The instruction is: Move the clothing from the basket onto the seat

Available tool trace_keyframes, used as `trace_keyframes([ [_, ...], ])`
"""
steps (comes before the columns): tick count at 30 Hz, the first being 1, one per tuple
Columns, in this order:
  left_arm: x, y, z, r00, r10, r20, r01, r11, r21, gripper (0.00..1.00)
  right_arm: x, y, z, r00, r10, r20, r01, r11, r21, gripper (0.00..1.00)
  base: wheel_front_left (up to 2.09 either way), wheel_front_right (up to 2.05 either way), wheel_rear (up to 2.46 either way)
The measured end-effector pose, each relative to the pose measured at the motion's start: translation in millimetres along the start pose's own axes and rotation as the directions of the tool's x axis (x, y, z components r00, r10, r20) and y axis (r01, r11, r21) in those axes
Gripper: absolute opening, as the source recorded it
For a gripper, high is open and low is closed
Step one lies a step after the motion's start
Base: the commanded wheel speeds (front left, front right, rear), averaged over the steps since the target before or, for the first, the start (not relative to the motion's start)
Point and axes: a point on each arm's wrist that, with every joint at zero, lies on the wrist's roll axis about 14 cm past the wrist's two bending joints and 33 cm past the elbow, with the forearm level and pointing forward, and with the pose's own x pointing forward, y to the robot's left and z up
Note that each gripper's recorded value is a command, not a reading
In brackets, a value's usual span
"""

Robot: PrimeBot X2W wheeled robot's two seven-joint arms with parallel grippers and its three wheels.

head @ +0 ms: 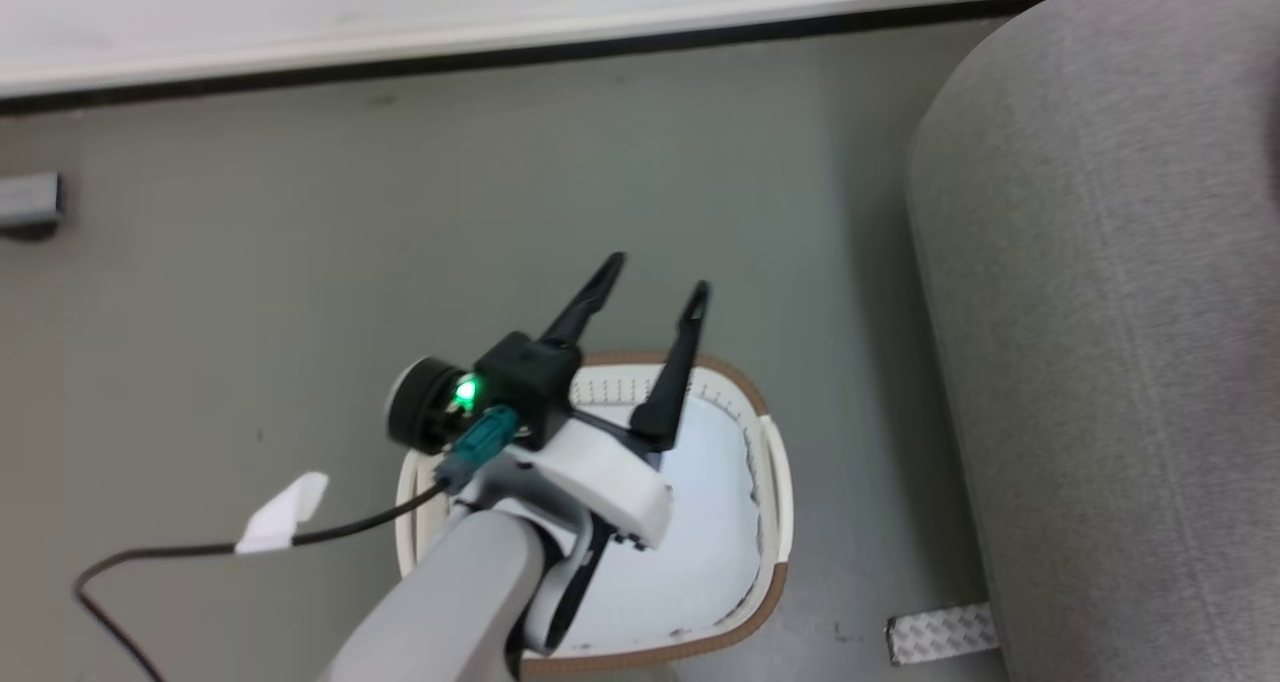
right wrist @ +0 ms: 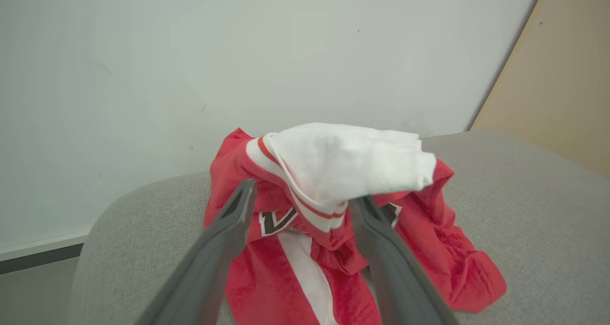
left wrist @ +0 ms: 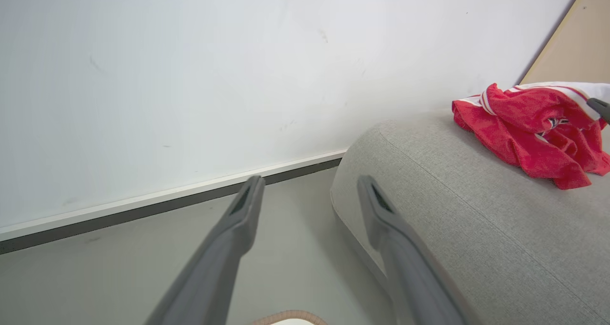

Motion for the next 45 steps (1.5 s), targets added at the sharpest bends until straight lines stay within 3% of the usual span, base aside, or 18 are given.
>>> trace_keyframes([
  [11,-62,43,18,0.973,0.222,0.071,-0.225,0.973,0.044,1.00,-93,31,37,0.979,0.128,0.161,-0.138,0.989,0.053,1.00,0.00,0.00,0.00],
  [22,-160,76,21,0.888,0.452,0.082,-0.455,0.890,0.029,1.00,-179,72,41,0.935,0.291,0.204,-0.313,0.946,0.086,1.00,0.00,0.00,0.00],
  [28,-193,83,30,0.855,0.504,0.123,-0.512,0.858,0.036,1.00,-201,97,42,0.903,0.372,0.214,-0.397,0.914,0.087,1.00,0.00,0.00,0.00],
  [45,-216,82,26,0.836,0.533,0.133,-0.539,0.842,0.010,1.00,-219,121,23,0.878,0.451,0.163,-0.469,0.877,0.101,1.00,0.00,0.00,0.00],
])
